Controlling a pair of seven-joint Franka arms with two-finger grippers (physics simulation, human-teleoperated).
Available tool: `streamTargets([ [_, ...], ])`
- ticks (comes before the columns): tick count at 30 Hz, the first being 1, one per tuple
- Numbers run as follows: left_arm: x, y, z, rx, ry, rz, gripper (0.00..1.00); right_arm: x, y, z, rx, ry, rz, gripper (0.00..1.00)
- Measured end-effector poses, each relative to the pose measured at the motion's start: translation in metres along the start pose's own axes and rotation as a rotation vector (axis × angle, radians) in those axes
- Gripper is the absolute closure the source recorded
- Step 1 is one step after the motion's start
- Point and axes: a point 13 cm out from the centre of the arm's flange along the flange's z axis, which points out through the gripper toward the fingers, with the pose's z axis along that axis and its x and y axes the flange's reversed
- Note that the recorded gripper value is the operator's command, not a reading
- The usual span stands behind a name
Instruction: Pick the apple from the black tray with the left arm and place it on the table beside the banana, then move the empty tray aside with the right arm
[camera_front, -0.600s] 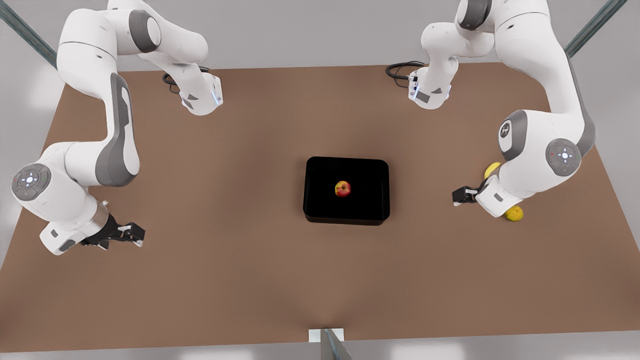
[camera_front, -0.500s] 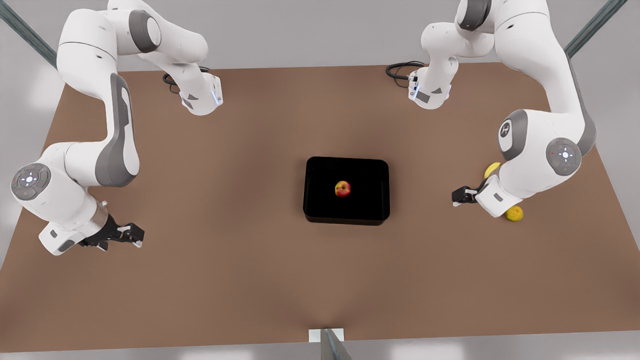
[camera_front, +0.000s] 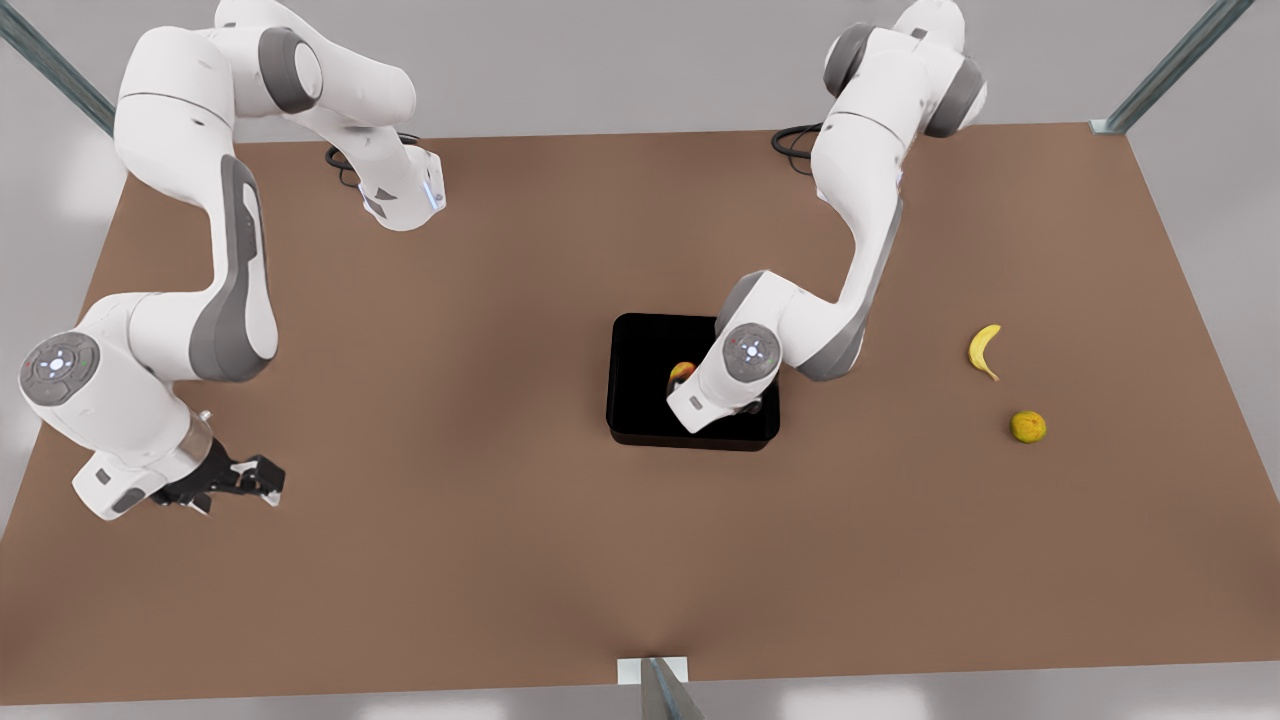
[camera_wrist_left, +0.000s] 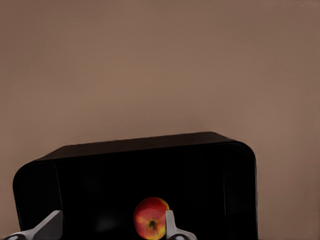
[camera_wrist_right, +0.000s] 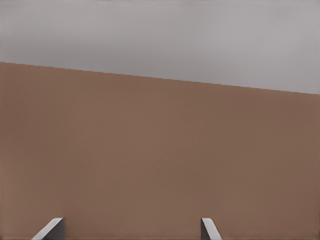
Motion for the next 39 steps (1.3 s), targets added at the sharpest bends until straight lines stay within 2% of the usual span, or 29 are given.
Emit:
streamTargets([
  [5,0.019,-0.020,0.065,-0.071,-0.024,-0.037,0.00,0.003,0.003,0.003,-0.003,0.014,-0.007,0.00],
  [9,0.042,-0.001,0.079,-0.116,-0.066,-0.060,0.00,0.004,0.004,0.006,-0.003,0.020,-0.010,0.00],
  [15,0.043,-0.027,0.083,-0.079,-0.149,-0.088,0.00,0.005,0.004,0.006,-0.004,0.022,-0.014,0.00],
  [21,0.073,-0.014,0.107,-0.111,-0.169,-0.090,0.00,0.005,0.004,0.007,-0.004,0.024,-0.015,0.00],
  [28,0.067,-0.016,0.113,-0.082,-0.218,-0.125,0.00,0.005,0.005,0.007,-0.003,0.025,-0.019,0.00],
  [31,0.088,-0.017,0.138,-0.087,-0.204,-0.119,0.00,0.005,0.005,0.007,-0.003,0.025,-0.020,0.00],
  [39,0.092,-0.033,0.160,-0.043,-0.246,-0.140,0.00,0.006,0.005,0.007,-0.003,0.025,-0.020,0.00],
])
